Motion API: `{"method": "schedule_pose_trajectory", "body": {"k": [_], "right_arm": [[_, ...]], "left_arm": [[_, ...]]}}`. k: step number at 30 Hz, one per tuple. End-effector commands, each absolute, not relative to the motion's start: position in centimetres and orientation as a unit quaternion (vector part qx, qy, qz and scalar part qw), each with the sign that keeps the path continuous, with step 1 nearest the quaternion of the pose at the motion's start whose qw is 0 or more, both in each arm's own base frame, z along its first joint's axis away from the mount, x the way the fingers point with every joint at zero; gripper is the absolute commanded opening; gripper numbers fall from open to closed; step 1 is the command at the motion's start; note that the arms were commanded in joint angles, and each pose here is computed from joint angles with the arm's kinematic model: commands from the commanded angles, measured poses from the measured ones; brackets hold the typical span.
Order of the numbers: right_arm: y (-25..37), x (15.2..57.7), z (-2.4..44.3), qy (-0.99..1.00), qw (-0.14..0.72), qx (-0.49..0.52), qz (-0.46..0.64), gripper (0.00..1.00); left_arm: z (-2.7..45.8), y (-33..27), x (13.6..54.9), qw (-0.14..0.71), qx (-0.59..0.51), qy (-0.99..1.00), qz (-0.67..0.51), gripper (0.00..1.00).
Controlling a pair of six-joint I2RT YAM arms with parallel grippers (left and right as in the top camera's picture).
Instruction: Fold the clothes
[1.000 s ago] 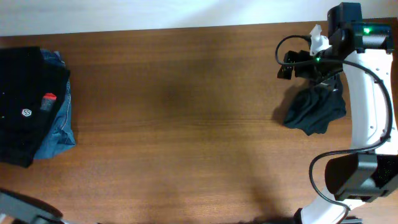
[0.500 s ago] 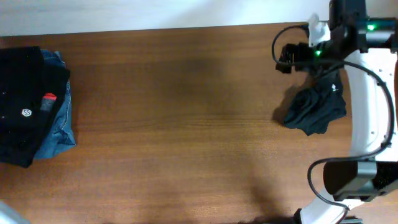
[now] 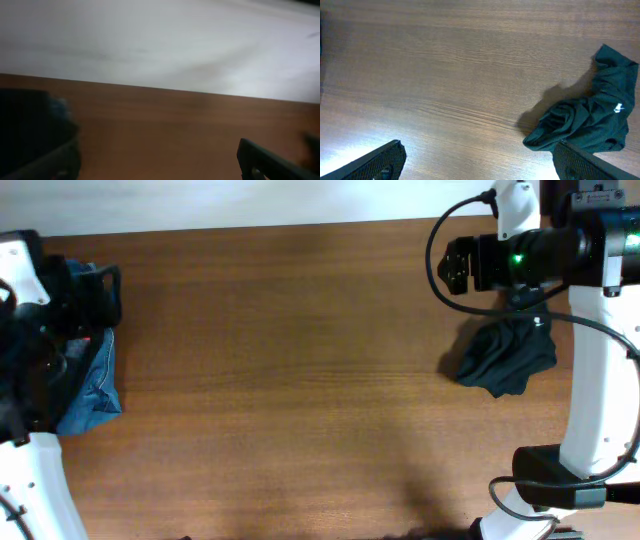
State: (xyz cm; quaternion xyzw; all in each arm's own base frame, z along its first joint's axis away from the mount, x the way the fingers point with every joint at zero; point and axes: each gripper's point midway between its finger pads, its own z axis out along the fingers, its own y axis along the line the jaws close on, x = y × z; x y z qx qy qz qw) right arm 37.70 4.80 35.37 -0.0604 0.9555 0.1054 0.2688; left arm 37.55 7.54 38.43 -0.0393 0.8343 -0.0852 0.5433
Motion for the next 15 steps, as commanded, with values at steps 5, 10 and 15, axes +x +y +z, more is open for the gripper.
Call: {"method": "schedule_pose_trajectory", "body": {"k": [5, 10, 15], "right_arm": [[4.4, 37.2, 35.0, 0.960, 0.257, -0.062, 0.092, 0.98], [3.7, 36.9, 34.4, 0.966, 0.243, -0.056, 0.075, 0.98], [3.6, 37.1, 33.7, 0.968, 0.234, -0.054, 0.071, 0.99]], "left_arm": [[32.8, 16.7, 42.6, 0.491, -0.077, 0.857, 0.136, 0.99], [26.8, 21.5, 45.9, 0.441, -0.109, 0.869, 0.197, 0.99], [26.1, 23.2, 46.8, 0.450, -0.124, 0.861, 0.203, 0.99]]}}
